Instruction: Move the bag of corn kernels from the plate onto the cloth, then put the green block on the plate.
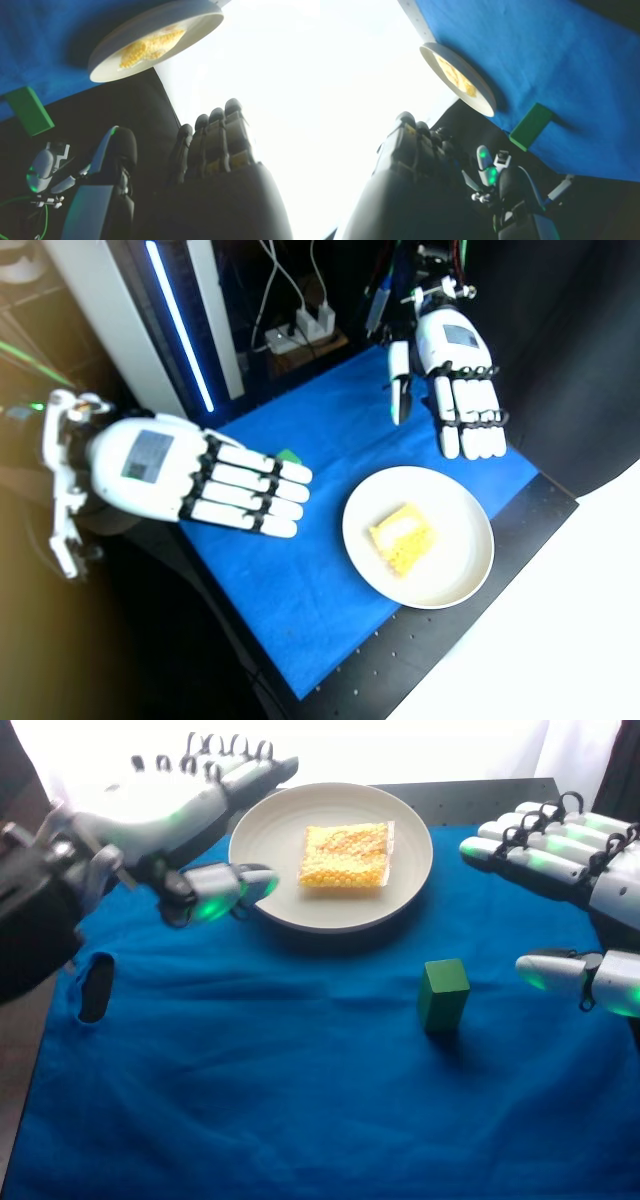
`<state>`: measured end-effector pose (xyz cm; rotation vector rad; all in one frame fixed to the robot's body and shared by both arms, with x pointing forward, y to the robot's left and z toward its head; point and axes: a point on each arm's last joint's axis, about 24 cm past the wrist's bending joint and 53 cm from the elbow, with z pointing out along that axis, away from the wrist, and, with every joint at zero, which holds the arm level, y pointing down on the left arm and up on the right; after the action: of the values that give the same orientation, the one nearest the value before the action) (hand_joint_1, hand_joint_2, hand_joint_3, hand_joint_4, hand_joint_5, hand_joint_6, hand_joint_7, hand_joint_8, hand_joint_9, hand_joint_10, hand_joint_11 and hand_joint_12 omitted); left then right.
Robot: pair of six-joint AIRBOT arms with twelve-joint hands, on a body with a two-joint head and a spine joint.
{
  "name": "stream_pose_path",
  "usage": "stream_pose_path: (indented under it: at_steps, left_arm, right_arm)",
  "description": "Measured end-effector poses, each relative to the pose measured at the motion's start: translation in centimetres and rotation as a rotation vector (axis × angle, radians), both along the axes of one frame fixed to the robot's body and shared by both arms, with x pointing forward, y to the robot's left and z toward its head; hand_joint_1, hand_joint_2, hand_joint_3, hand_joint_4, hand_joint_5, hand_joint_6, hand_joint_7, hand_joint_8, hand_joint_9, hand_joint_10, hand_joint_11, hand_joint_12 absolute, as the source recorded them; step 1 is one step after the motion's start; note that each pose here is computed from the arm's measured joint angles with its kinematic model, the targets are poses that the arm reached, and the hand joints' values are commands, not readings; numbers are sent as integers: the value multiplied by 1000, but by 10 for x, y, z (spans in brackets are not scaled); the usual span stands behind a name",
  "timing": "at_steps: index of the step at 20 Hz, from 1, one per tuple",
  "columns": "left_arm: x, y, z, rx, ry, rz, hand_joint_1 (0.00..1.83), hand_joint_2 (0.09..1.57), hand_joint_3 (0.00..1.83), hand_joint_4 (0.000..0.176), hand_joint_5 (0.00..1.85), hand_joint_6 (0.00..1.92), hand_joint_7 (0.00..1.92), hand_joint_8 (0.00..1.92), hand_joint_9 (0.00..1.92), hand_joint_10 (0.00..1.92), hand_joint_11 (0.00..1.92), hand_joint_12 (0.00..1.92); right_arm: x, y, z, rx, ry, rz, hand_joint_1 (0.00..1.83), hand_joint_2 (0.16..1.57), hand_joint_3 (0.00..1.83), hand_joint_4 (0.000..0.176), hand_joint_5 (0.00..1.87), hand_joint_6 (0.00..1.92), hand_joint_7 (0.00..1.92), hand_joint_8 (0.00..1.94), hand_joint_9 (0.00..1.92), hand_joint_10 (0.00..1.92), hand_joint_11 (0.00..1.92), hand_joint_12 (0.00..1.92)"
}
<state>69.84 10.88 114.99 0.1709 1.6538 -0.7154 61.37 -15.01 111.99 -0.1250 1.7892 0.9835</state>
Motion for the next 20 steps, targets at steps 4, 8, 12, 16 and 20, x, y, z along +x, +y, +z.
stream_pose_path:
  at_steps: [4,8,12,16,20]
  left_arm:
    - [24,-23,-19,37,62,-13,808,1180,0,9,150,17,202,5,196,61,0,1181]
    - [46,-34,-62,84,203,1,775,1161,0,0,123,1,147,1,141,26,0,1119]
    - [60,-38,-85,100,272,38,746,1112,0,0,126,5,161,6,186,37,0,1329]
    - [68,-39,-89,98,278,57,794,1108,0,0,292,34,471,26,297,158,0,1532]
    - [72,-35,-84,81,267,74,907,1289,3,51,635,1452,466,1167,229,1464,0,1892]
  right_arm:
    - [-2,3,-6,5,18,1,510,1392,1,0,0,0,0,0,0,0,0,0]
    - [-6,7,-13,5,36,11,468,1393,3,0,0,0,0,0,0,0,0,0]
    - [-6,6,-15,8,43,9,420,1397,3,3,0,0,0,0,0,0,0,0]
    - [-6,6,-15,8,43,9,477,1397,1,0,0,0,0,0,0,0,0,0]
    - [-7,6,-15,8,42,10,520,1398,1,0,0,0,0,0,0,0,0,0]
